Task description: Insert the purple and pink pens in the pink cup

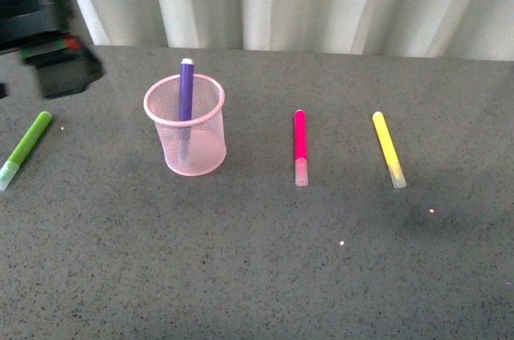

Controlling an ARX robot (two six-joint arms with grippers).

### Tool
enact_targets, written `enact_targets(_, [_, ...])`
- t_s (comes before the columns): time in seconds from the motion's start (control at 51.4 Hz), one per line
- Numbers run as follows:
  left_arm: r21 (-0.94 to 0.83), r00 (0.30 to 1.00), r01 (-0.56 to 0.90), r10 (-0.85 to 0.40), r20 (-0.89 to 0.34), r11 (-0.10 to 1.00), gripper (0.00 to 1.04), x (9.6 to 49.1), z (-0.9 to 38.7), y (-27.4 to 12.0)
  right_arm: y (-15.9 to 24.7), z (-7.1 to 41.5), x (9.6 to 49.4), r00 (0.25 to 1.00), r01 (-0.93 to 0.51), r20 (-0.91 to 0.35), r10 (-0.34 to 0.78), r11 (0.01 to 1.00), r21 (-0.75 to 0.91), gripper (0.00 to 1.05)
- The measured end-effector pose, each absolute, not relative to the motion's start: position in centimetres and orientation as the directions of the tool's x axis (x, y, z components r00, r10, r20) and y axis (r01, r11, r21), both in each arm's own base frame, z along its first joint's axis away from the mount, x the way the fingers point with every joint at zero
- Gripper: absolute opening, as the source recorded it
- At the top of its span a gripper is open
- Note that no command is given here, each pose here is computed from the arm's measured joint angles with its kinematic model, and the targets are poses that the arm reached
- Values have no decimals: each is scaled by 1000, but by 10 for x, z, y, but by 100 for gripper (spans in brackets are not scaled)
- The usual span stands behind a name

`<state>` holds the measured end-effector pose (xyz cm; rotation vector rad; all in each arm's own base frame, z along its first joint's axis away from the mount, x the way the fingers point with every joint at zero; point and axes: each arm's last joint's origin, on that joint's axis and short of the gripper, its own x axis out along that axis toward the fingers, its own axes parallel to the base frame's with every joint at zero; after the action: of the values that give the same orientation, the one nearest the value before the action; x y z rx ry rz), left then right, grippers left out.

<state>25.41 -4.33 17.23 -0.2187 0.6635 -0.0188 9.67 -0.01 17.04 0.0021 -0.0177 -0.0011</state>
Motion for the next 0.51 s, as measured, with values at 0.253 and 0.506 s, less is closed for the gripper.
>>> enact_targets(0.253, [-196,829,-64,-57,-556,978,97,217,199,-34,0,170,97,1000,1,18,-2,1000,2,98])
enact_targets(0.506, [-49,999,3,-6,-44,999,58,194,184,-22,0,170,97,1000,1,18,-2,1000,2,98])
